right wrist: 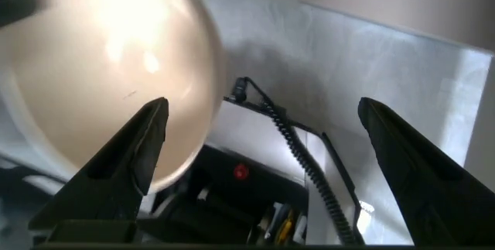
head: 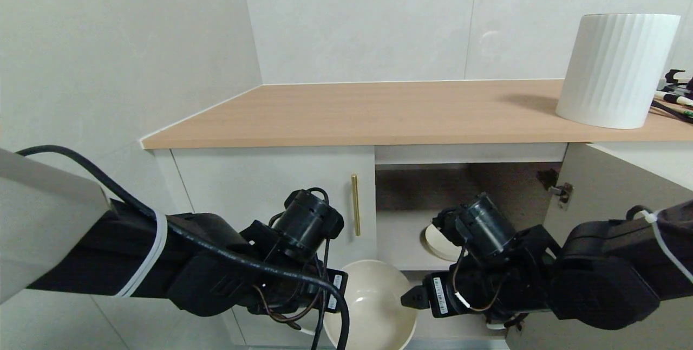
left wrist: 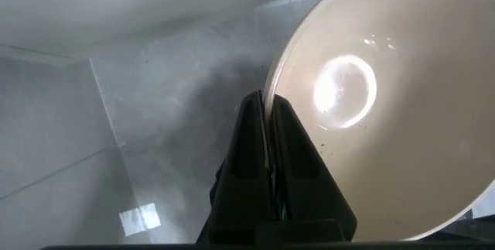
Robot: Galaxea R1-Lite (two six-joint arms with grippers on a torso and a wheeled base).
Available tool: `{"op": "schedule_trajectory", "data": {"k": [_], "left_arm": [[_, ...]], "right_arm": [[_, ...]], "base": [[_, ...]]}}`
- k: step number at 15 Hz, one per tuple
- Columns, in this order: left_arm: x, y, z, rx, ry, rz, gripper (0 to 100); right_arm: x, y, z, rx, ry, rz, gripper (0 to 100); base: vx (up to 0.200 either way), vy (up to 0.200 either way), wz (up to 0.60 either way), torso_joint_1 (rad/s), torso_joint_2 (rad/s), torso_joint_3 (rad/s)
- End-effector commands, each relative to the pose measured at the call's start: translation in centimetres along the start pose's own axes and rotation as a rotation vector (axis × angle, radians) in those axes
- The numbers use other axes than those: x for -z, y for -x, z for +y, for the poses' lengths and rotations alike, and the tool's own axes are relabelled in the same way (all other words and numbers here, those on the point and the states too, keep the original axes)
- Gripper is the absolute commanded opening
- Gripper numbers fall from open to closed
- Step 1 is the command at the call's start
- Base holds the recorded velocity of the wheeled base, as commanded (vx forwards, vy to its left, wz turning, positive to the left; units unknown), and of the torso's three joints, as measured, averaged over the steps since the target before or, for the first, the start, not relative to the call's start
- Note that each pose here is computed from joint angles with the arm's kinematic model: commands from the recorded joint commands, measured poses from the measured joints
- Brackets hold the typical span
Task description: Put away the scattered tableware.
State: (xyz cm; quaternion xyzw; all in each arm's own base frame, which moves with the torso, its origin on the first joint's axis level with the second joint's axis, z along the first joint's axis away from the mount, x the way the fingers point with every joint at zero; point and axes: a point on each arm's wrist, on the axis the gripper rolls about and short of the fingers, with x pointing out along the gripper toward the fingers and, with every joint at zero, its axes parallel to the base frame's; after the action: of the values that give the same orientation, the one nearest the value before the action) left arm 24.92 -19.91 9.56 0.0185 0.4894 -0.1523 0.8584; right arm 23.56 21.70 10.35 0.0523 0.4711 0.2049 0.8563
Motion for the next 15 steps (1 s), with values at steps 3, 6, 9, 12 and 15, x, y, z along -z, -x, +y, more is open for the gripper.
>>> {"op": "schedule_trajectory", "data": {"k": [3, 6, 9, 12, 15], "left_arm": [[-0.03, 0.49, -0.14, 0.008, -0.003, -0.012, 0], [0.02, 0.40, -0.19, 0.007, -0.004, -0.009, 0], [0.06, 0.20, -0.20, 0.006, -0.005, -0.004, 0], [0.06, 0.20, -0.20, 0.007, -0.003, -0.004, 0], [0.02, 0.22, -0.21, 0.006, -0.003, -0.006, 0]], "right_arm": [[0.33, -1.83, -0.12, 0.024, 0.001, 0.030, 100], [0.30, -2.09, -0.09, 0.026, -0.002, 0.033, 0], [0.32, -1.91, -0.05, 0.023, 0.000, 0.030, 0], [0.35, -1.91, 0.00, 0.023, 0.002, 0.031, 0], [0.40, -1.97, -0.04, 0.025, 0.002, 0.033, 0]], "base": [[0.000, 0.000, 0.00, 0.000, 0.00, 0.000], [0.000, 0.000, 0.00, 0.000, 0.00, 0.000], [0.000, 0.000, 0.00, 0.000, 0.00, 0.000], [0.000, 0.000, 0.00, 0.000, 0.00, 0.000], [0.000, 0.000, 0.00, 0.000, 0.00, 0.000]]}}
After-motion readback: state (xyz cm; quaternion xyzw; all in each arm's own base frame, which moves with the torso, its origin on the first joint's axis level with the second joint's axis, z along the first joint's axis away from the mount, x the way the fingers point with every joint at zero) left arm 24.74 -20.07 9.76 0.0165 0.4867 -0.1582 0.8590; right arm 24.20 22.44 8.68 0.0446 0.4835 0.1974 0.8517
